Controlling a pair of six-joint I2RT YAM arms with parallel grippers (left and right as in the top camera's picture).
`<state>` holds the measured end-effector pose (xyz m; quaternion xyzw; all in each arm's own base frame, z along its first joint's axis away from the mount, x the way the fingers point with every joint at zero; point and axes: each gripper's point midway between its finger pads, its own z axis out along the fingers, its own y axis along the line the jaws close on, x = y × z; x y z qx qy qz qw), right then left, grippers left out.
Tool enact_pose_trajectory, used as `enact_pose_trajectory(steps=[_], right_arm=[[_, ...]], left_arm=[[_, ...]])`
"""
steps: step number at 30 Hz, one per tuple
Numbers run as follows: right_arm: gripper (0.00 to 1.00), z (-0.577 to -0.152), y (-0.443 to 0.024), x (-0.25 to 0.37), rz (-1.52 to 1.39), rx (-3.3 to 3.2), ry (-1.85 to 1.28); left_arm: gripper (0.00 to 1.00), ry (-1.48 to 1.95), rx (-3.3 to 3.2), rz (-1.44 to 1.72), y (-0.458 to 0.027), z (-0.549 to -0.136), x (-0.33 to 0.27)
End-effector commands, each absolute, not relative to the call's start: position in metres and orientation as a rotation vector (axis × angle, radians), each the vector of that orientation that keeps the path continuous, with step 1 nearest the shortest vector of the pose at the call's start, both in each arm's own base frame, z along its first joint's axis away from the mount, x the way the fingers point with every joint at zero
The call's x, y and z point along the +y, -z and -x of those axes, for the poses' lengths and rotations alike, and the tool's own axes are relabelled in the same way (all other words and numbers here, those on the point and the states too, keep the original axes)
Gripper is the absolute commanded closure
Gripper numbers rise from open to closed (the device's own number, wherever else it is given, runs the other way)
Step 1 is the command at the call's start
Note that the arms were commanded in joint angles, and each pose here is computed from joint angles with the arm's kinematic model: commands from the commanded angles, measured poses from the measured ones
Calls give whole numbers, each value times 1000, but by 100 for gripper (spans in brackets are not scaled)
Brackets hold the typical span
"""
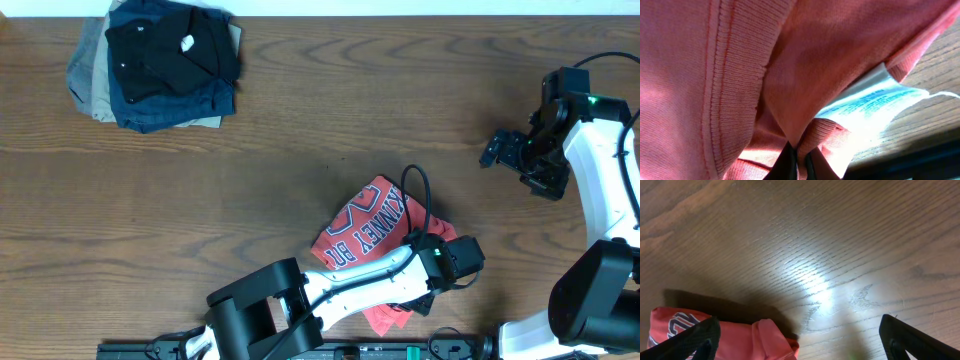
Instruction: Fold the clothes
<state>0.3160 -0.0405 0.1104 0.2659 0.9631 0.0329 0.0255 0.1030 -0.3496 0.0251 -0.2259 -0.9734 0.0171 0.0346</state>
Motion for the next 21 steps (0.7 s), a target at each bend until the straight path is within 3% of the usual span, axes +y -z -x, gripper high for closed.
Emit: enact_pose_trajectory(steps=[1, 6, 21], right_arm=[[1, -319, -112, -41, -806, 2975, -108], [1, -319, -112, -41, -806, 2975, -108], [1, -319, -112, -41, -806, 2975, -108]], left_arm=[[93, -136, -2987, 740, -44, -98, -358], [88, -160, -2954, 773, -46, -90, -360], [89, -168, -2933, 816, -47, -85, -361]])
